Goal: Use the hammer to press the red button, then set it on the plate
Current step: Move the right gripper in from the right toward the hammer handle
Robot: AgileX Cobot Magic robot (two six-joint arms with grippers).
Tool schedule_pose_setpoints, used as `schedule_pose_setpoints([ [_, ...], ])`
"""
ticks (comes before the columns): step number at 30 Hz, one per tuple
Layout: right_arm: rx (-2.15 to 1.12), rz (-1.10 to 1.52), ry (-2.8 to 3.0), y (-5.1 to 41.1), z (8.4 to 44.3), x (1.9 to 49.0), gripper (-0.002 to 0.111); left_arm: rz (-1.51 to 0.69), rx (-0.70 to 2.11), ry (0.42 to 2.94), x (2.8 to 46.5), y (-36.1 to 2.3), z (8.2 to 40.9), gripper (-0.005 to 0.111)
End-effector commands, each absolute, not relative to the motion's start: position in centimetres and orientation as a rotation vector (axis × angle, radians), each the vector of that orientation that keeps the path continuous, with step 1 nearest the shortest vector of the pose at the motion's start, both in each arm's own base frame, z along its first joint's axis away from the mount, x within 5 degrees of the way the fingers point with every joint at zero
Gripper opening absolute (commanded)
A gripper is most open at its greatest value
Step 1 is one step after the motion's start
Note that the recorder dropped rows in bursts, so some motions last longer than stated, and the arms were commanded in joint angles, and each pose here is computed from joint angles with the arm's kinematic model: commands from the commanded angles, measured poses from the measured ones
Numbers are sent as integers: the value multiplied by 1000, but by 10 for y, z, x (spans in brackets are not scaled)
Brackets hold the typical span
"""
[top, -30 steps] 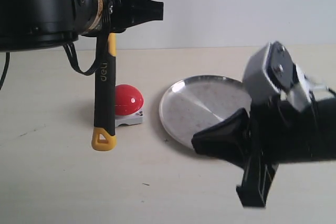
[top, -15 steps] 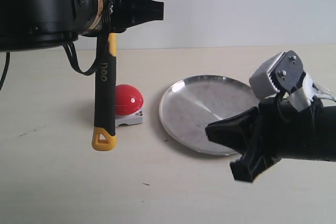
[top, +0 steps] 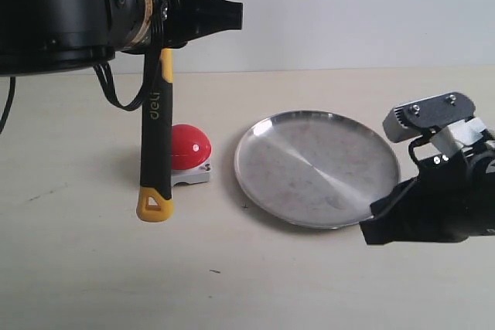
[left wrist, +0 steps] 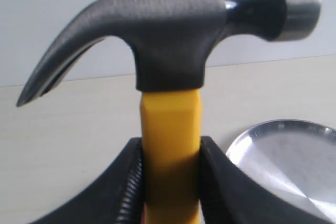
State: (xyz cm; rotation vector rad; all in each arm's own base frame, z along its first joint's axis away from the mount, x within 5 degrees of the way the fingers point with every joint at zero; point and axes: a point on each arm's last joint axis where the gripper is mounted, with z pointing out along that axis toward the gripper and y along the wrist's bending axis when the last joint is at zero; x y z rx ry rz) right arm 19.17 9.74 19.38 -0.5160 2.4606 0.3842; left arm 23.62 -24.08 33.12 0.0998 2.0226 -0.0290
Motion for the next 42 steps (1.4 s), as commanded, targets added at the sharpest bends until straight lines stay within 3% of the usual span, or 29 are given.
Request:
schedule_pose_setpoints([
  [1,-447,325,2215,105,205,193,4,-34,115,1966,236,-239,343,0],
  [8,-653,631,1876,129,203,169,22,-32,116,1967,236,-240,342,0],
  [16,-717,865,1800,154,195,179,58,-30,117,1968,236,-240,342,0],
  [19,-781,929,1713,164,191,183,65,-30,117,1968,236,-240,342,0],
  [42,-834,1210,1665,214,183,235,66,-30,117,1968,236,-240,342,0],
])
